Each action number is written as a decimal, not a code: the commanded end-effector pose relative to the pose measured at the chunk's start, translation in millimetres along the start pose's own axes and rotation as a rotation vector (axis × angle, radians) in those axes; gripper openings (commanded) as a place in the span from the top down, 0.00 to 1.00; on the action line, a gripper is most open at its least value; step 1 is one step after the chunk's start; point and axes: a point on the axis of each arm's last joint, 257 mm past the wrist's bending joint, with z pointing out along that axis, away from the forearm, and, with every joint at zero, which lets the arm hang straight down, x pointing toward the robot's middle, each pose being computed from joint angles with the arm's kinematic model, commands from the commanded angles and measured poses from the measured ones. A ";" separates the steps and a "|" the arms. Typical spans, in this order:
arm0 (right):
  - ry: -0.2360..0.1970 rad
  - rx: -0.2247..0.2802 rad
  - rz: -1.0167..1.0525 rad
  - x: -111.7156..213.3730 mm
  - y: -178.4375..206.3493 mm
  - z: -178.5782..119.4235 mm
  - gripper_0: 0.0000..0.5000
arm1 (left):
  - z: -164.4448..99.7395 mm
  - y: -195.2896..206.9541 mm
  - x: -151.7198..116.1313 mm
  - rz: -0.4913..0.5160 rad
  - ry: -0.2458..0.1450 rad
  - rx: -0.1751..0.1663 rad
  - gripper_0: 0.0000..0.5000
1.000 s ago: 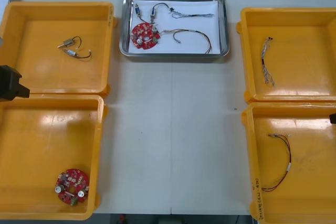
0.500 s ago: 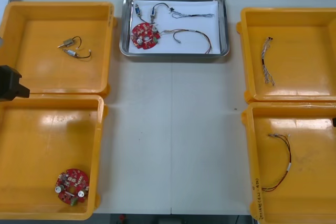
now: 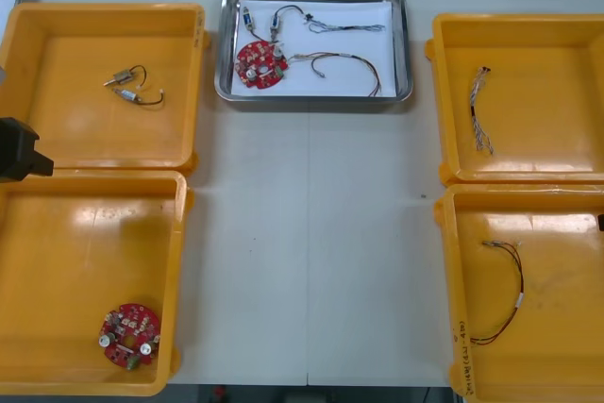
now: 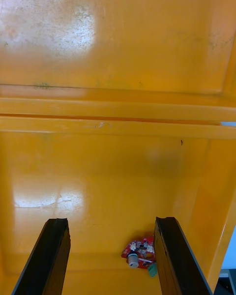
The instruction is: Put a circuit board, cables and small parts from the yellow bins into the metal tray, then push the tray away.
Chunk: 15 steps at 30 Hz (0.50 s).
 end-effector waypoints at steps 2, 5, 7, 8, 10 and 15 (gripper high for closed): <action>-0.016 0.031 0.012 0.6 -7.8 -10.4 0.00 | -10.4 13.2 -1.4 0.053 -0.023 -0.039 0.00; -0.016 0.031 0.012 0.6 -7.8 -10.4 0.00 | -10.4 13.2 -1.4 0.053 -0.023 -0.039 0.00; -0.016 0.031 0.012 0.6 -7.8 -10.4 0.00 | -10.4 13.2 -1.4 0.053 -0.023 -0.039 0.00; -0.016 0.031 0.012 0.6 -7.8 -10.4 0.00 | -10.4 13.2 -1.4 0.053 -0.023 -0.039 0.00; -0.016 0.031 0.012 0.6 -7.8 -10.4 0.00 | -10.4 13.2 -1.4 0.053 -0.023 -0.039 0.00; -0.016 0.031 0.012 0.6 -7.8 -10.4 0.00 | -10.4 13.2 -1.4 0.053 -0.023 -0.039 0.00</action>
